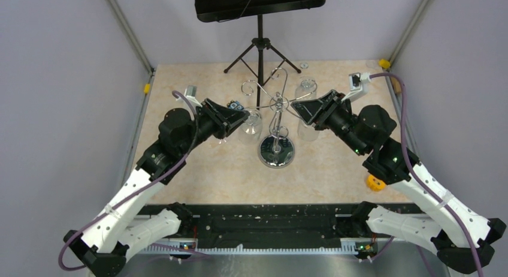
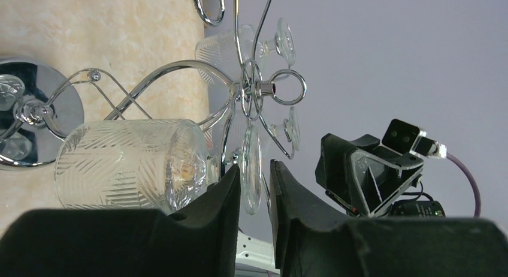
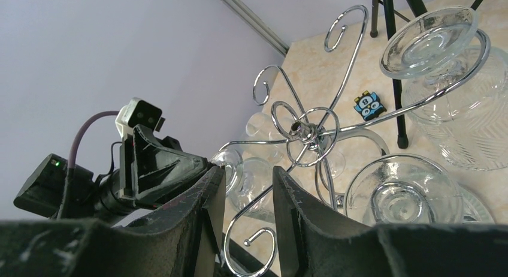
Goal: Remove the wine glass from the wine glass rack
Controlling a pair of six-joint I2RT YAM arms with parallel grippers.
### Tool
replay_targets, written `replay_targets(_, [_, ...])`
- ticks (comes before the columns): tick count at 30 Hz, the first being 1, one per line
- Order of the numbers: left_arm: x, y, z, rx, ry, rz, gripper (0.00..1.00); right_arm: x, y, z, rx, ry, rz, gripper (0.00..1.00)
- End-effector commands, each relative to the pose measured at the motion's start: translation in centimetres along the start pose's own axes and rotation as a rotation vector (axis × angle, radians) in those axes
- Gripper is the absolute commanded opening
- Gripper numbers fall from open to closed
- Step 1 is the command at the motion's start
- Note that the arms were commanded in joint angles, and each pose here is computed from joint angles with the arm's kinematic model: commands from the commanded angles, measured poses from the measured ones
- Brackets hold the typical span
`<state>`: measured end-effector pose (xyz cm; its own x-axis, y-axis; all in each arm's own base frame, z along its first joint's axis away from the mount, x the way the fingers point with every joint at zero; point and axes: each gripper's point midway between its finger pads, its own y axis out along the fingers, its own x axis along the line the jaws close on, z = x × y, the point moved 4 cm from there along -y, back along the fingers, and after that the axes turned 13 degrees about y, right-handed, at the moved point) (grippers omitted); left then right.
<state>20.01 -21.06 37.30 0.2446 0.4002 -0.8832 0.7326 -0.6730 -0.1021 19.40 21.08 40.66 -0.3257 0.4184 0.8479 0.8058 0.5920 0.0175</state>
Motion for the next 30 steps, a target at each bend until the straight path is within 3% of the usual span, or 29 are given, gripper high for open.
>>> replay_targets(1, [-1.0, 0.1, -0.9, -0.029, 0.036, 0.004, 0.29, 0.6, -0.4, -1.1, -0.051, 0.011, -0.029, 0.36])
replay_targets(15, [-1.3, 0.3, 0.9, 0.136, 0.152, 0.032, 0.22, 0.5, -0.2, -1.0, -0.049, 0.013, -0.024, 0.36])
replay_targets(19, [-1.1, 0.4, 1.0, 0.145, 0.171, 0.024, 0.13, 0.5, -0.1, -0.8, -0.044, 0.014, -0.023, 0.36])
replay_targets(22, [-1.4, 0.3, 0.9, 0.138, 0.182, 0.033, 0.00, 0.5, 0.0, -0.8, -0.043, 0.015, -0.023, 0.36])
replay_targets(30, [-3.5, -1.4, -1.3, -0.014, 0.184, 0.097, 0.00, 0.7, -0.1, -0.9, -0.043, 0.021, -0.030, 0.36])
